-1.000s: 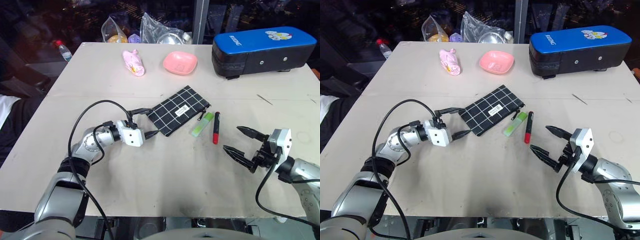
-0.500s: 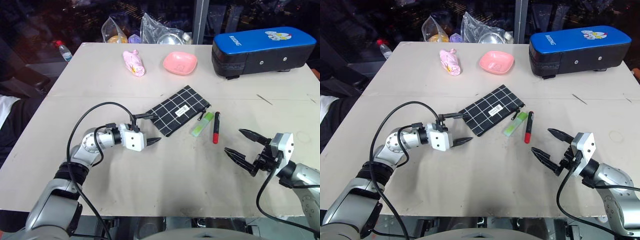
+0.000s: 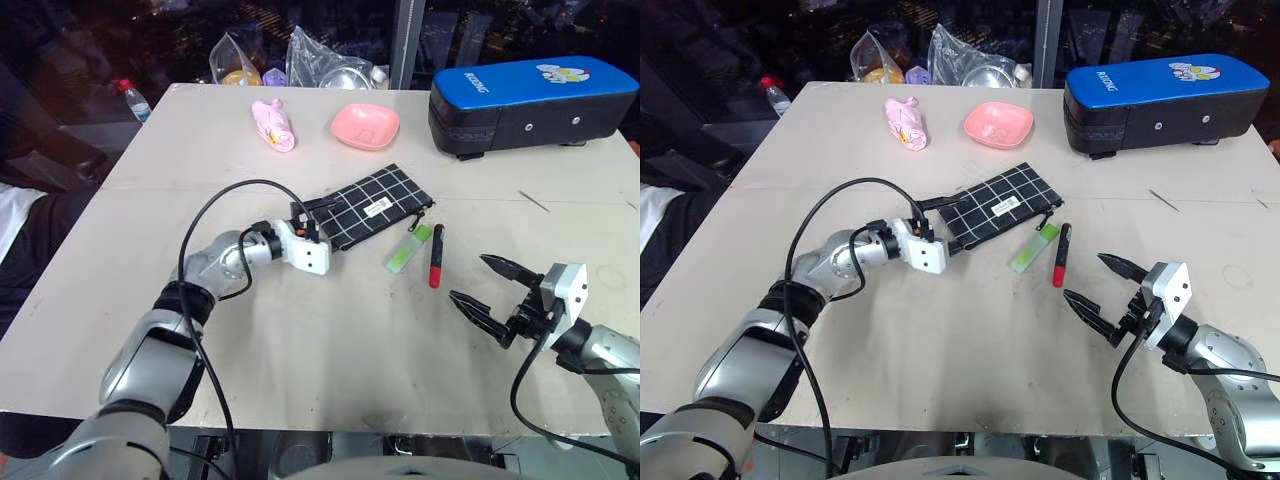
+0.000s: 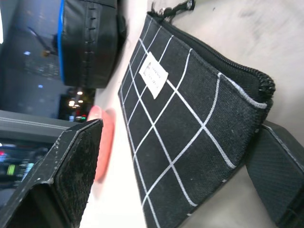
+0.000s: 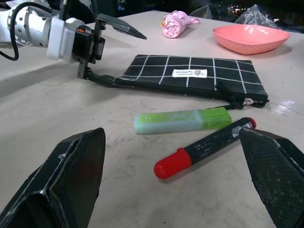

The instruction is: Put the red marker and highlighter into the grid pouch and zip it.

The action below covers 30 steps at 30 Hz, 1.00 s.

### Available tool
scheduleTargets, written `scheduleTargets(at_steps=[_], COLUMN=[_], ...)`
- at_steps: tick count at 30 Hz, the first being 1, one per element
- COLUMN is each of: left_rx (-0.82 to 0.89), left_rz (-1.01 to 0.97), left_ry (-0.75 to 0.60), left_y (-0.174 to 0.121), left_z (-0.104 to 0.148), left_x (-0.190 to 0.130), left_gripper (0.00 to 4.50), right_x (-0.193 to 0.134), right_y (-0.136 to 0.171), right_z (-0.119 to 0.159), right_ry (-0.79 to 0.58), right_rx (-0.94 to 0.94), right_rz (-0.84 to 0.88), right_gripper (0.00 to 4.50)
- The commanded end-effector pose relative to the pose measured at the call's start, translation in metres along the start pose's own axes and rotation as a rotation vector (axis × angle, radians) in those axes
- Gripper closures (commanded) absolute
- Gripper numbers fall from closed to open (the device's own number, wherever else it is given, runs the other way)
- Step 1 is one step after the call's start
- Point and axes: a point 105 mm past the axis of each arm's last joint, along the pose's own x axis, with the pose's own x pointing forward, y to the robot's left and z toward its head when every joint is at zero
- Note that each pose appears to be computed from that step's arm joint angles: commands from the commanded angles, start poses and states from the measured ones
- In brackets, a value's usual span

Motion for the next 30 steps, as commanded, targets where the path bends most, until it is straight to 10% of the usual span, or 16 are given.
scheduleTargets(at_steps=[1, 16, 27, 30], left_rx=[0.074, 0.086, 0.085, 0.089], left_rz=[0.065, 0.111, 0.11, 0.111], left_ry=[-0.012, -0.012, -0.027, -0.027], left_y=[0.013, 0.018, 0.02, 0.02], left_z=[0.002, 0.01, 0.022, 0.024], left_x=[0.01, 0.051, 0.073, 0.076], left_gripper=[0.02, 0.02, 4.36, 4.46], right_x=[0.002, 0.003, 0.002, 0.004], right_y=[0.001, -0.007, -0.004, -0.005], right_z=[0.013, 0.016, 0.014, 0.014], right_ry=[-0.048, -0.065, -0.067, -0.065], right_rx=[-0.045, -0.067, -0.064, -0.064], right_rz=[0.003, -0.099, -0.11, -0.109], right_gripper=[0.0, 0.0, 0.0, 0.0])
